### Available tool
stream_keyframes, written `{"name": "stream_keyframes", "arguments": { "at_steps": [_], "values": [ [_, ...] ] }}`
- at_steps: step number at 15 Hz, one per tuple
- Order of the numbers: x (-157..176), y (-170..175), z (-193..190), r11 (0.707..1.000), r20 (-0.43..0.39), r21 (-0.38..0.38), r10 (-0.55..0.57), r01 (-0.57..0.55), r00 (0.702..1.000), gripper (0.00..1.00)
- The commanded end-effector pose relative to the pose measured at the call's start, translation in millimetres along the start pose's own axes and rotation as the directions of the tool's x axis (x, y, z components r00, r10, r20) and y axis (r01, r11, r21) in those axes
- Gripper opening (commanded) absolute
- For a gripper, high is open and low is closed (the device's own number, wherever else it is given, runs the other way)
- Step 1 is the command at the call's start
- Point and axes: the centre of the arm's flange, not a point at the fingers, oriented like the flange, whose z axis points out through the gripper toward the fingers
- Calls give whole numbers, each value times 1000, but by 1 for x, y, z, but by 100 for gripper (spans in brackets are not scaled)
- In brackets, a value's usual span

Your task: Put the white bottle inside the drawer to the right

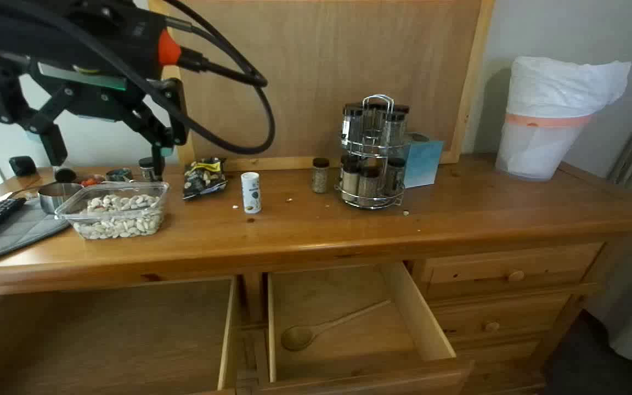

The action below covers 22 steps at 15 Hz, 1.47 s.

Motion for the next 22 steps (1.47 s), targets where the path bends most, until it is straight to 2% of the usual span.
{"name": "stream_keyframes", "arguments": {
  "at_steps": [1,9,12,18,22],
  "values": [
    [0,0,0,1000,0,0,0,0,1000,100],
    [8,3,2,1000,7,-1,13,-13,1000,100],
    [46,-1,14,998,45,-3,57,-57,997,100],
    [128,5,45,976,77,-120,194,-184,978,100],
    [165,28,67,957,40,-169,244,-234,969,100]
  ]
}}
